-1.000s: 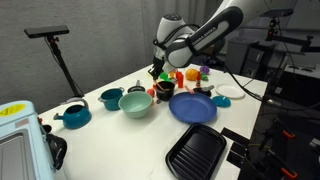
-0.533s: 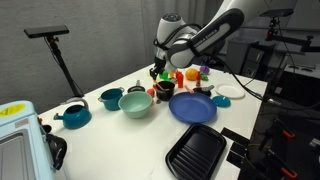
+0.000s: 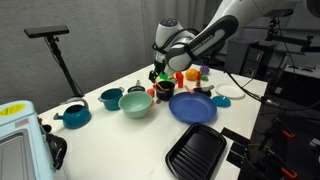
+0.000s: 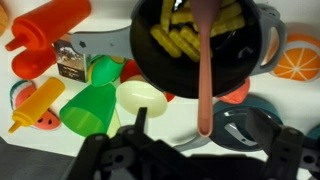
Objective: Stir the contents in the black pot
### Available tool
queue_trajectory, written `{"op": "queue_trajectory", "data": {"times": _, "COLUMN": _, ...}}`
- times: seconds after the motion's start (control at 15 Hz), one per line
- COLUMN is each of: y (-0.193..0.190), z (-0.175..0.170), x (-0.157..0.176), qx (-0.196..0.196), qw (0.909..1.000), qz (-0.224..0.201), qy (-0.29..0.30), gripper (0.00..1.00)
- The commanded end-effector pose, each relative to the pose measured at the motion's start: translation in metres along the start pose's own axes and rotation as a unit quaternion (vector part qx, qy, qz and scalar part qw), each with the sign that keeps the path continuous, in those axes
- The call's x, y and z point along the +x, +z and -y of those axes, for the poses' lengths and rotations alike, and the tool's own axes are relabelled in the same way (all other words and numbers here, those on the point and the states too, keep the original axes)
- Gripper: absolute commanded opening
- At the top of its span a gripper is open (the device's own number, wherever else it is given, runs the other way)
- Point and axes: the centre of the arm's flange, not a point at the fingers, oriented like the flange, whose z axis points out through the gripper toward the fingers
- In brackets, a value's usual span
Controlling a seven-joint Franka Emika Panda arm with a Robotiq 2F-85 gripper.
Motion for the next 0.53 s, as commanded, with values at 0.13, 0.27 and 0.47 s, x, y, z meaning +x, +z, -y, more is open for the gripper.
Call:
{"op": "queue_trajectory", "data": {"times": 0.13, "y": 0.023, "z": 0.002, "x": 0.019, "qx": -0.024, "qw": 0.9996, "qz": 0.011, "qy": -0.005, "gripper": 0.93}}
{"op": "queue_trajectory", "data": {"times": 0.27, "y": 0.028, "z": 0.007, "x": 0.022, "qx": -0.024, "qw": 0.9996, "qz": 0.011, "qy": -0.007, "gripper": 0.98}}
{"op": "queue_trajectory", "data": {"times": 0.47, "y": 0.034, "z": 0.010, "x": 0.027, "qx": -0.047, "qw": 0.9989, "qz": 0.001, "qy": -0.003, "gripper": 1.00}}
